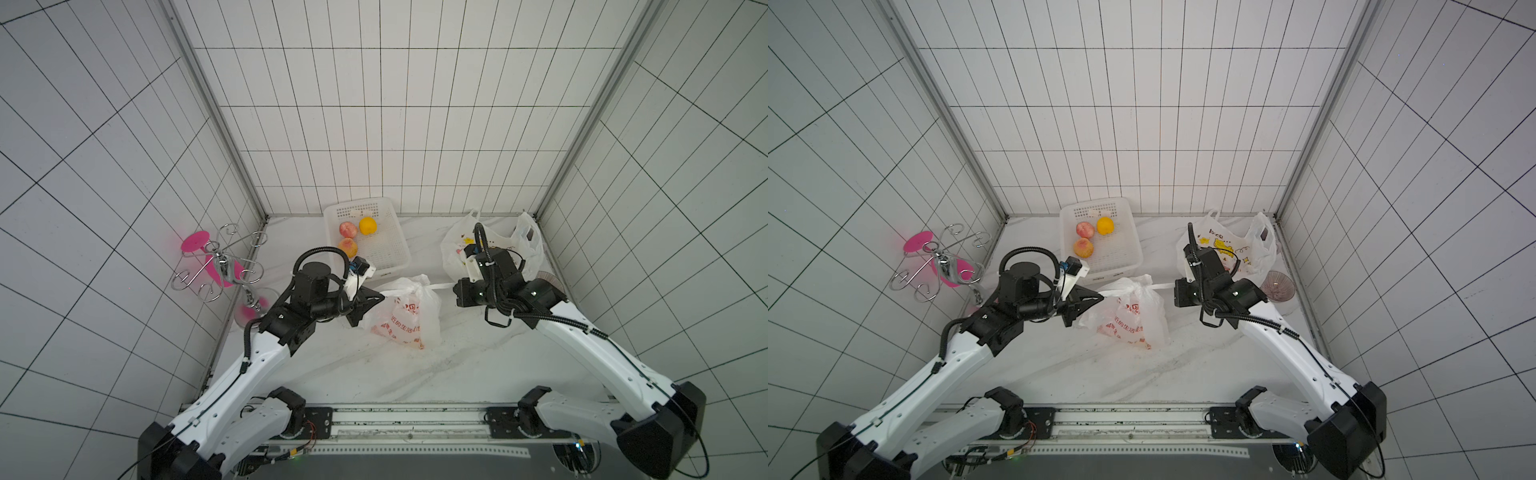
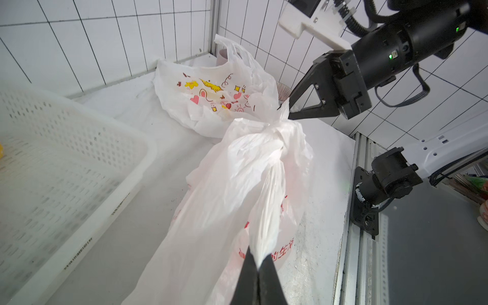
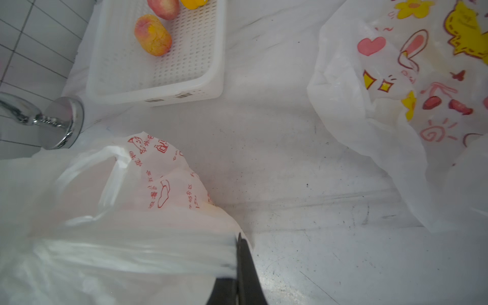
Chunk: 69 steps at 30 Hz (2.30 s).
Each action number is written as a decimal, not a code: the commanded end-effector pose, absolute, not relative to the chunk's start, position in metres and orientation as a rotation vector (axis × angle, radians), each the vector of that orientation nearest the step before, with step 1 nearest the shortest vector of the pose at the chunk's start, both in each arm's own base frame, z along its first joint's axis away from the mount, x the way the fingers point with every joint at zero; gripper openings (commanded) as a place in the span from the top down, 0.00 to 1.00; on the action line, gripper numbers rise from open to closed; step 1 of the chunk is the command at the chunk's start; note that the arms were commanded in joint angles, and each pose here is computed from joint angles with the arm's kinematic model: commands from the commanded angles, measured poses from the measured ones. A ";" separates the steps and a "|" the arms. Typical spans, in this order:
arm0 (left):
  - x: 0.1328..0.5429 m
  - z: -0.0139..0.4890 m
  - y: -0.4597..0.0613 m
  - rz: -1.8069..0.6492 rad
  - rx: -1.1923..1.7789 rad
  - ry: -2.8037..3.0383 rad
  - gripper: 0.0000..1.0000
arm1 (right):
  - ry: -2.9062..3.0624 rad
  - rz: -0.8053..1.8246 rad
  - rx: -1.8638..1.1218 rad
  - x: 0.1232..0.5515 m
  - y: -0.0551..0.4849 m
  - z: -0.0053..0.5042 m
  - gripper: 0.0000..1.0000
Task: Place the peach into a plastic bag & tie a knot
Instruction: Tie the plastic bag at the center of the board, then move the plastic bag to the center of the board.
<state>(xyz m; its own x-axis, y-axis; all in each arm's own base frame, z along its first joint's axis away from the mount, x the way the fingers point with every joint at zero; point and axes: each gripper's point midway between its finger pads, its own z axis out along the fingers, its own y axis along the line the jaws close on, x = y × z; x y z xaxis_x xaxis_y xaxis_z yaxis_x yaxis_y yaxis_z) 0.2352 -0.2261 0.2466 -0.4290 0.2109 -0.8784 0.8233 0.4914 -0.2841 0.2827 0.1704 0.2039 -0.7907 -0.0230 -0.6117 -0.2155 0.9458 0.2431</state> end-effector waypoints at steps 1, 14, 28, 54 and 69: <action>0.258 0.214 -0.198 -0.786 0.692 2.111 1.00 | 2.597 -0.098 0.102 0.274 0.082 0.144 1.00; 0.293 0.133 -0.103 -0.448 0.177 2.448 1.00 | 2.694 -0.008 0.502 0.269 0.035 0.081 1.00; 0.298 0.251 -0.161 -0.703 0.389 2.192 0.38 | 2.613 0.698 -0.149 0.256 0.223 0.119 0.84; 0.329 0.402 -0.149 -0.637 0.279 1.810 0.08 | 2.475 1.045 -0.416 0.273 0.357 0.203 0.19; 0.326 0.325 -0.253 -0.564 0.467 1.985 0.18 | 2.480 -0.350 0.499 0.320 -0.027 0.215 0.09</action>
